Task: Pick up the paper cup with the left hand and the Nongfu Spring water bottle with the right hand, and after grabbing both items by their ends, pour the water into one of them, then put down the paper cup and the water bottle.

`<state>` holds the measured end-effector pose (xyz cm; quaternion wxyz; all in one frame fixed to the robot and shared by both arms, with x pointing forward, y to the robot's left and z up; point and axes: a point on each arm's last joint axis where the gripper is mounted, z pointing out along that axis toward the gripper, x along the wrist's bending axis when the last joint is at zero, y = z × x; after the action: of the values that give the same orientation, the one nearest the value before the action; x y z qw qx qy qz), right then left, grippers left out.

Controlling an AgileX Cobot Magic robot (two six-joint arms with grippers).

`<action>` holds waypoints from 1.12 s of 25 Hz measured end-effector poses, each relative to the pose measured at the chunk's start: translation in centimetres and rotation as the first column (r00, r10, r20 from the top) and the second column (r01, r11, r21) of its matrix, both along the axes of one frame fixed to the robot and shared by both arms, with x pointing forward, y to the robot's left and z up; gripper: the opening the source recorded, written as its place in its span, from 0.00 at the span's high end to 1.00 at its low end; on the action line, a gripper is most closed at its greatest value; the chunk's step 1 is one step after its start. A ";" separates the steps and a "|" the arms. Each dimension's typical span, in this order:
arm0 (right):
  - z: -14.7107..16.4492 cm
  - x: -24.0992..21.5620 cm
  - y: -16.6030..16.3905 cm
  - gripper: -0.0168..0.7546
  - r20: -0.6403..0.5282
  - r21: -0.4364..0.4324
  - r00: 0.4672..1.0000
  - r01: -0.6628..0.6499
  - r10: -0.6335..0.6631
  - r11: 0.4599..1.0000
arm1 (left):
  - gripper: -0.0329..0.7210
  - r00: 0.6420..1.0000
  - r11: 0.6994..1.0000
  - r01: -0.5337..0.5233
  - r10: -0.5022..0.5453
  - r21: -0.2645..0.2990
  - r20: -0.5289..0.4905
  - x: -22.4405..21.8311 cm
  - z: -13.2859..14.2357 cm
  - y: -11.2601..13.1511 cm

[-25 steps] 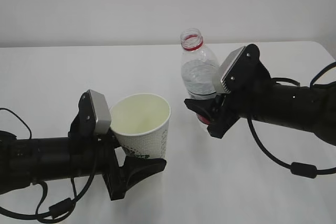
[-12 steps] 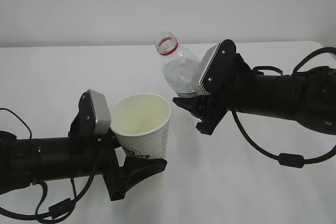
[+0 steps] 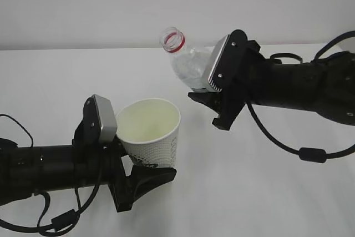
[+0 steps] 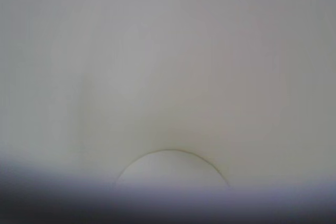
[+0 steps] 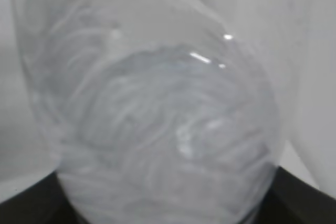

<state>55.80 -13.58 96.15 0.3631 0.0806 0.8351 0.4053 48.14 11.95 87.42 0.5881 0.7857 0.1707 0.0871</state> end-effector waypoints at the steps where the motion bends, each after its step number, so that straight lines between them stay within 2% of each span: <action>1: 0.5 -0.1 -0.1 0.32 0.013 -0.006 1.000 0.002 -0.002 1.000 | 0.23 1.000 1.000 0.000 0.000 0.000 0.000 0.0 0.0 0.0; 9: 2.9 -0.6 -0.6 0.32 0.116 -0.082 0.993 -0.004 0.014 0.997 | 0.25 1.000 1.000 0.000 0.000 -0.003 0.006 0.0 0.2 0.0; 15: 2.7 -0.8 -0.5 0.32 0.138 -0.178 0.989 -0.027 0.052 0.984 | 0.25 1.000 1.000 0.000 0.000 -0.003 0.006 0.0 0.2 0.0; 28: 2.7 -1.2 0.2 0.32 0.221 -0.329 0.960 -0.093 0.173 0.940 | 0.25 1.000 1.000 0.029 -0.029 0.004 0.009 -0.2 0.1 -0.1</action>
<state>54.57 -13.42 98.83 0.4438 -0.0865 0.8409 0.2974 47.93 11.87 87.56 0.5886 0.7888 0.1567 0.0823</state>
